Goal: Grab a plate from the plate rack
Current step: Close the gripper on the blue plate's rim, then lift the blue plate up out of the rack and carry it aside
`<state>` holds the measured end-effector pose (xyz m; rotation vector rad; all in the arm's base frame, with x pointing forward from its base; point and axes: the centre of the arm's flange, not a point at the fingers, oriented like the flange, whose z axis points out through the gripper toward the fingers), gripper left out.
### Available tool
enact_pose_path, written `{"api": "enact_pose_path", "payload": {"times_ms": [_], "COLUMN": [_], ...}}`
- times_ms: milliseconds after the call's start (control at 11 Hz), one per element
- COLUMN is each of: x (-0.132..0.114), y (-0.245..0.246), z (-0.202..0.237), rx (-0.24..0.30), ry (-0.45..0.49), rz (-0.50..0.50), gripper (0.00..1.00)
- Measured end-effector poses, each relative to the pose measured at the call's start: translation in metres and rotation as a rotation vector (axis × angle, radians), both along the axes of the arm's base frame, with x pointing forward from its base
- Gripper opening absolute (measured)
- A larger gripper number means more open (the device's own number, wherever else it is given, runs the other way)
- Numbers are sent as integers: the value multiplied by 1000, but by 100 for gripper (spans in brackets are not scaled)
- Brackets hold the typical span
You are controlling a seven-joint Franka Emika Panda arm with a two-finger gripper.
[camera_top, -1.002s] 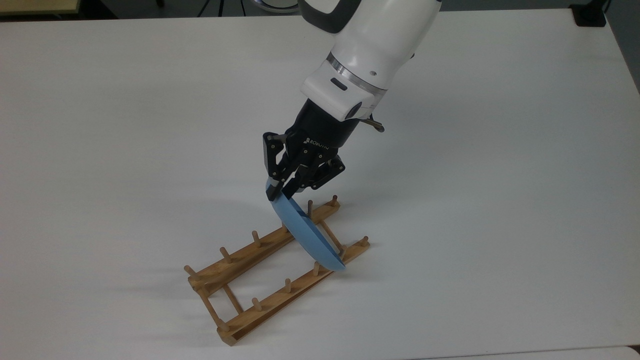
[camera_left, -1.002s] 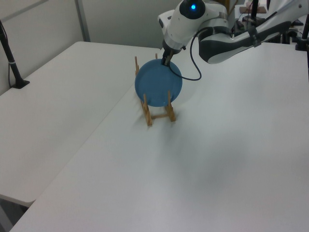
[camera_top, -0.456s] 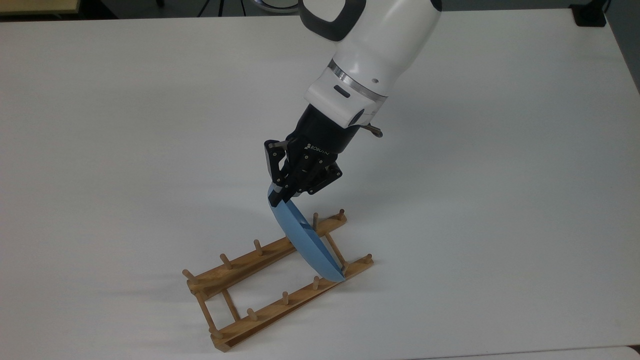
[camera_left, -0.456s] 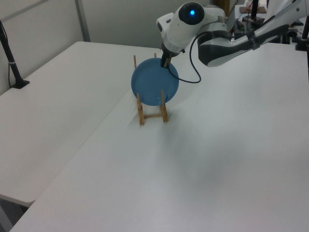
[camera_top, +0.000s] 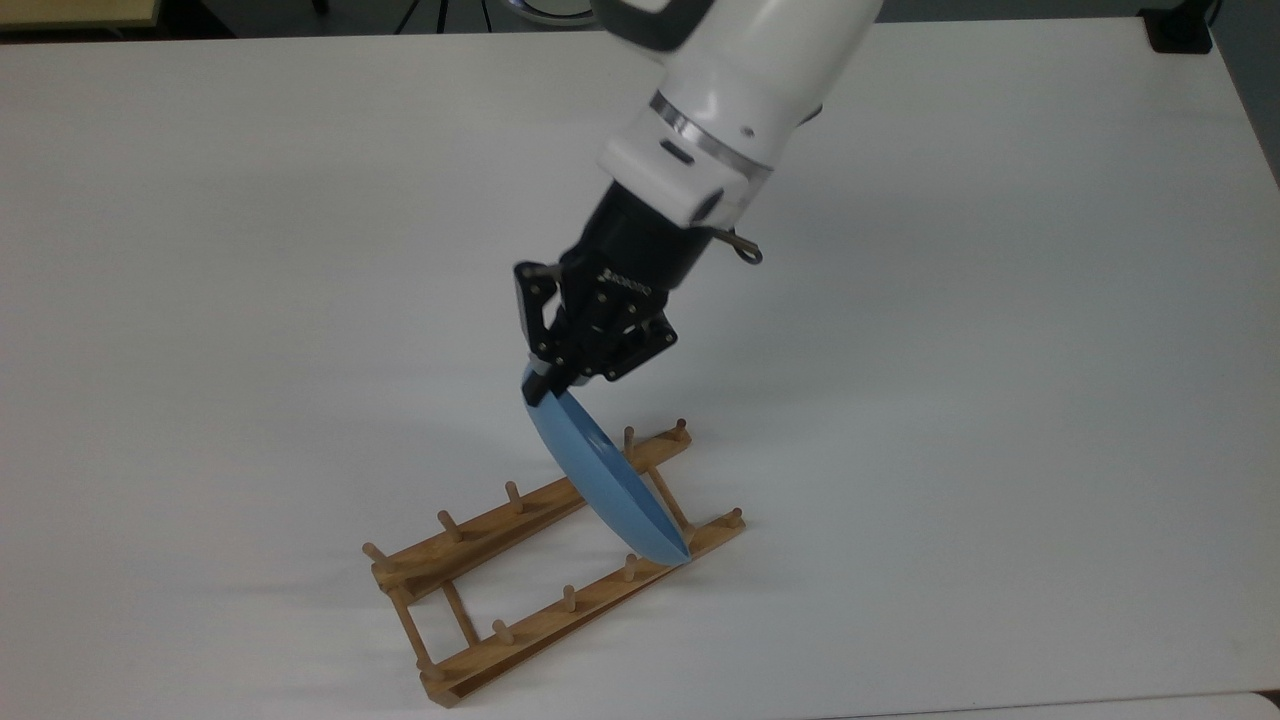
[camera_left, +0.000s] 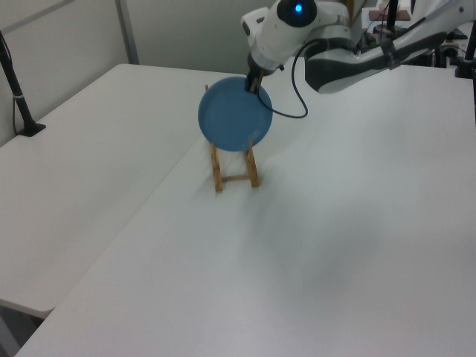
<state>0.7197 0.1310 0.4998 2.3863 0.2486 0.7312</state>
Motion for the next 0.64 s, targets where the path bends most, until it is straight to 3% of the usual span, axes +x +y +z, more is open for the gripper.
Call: {"api": "enact_pose_path", "payload": {"times_ms": [91,182,364,547,638], "x": [-3,-9,-24,-30,-33], "y": [-9,-19,-42,-70,-89], "z": [23,49,98,96,76], "rx": [51,137,348,559,644], "ry": [-31,-57,-94,-30,74], "rz": [-21,-49,-112,-167,-194], "gripper": [7,7,7,7,7]}}
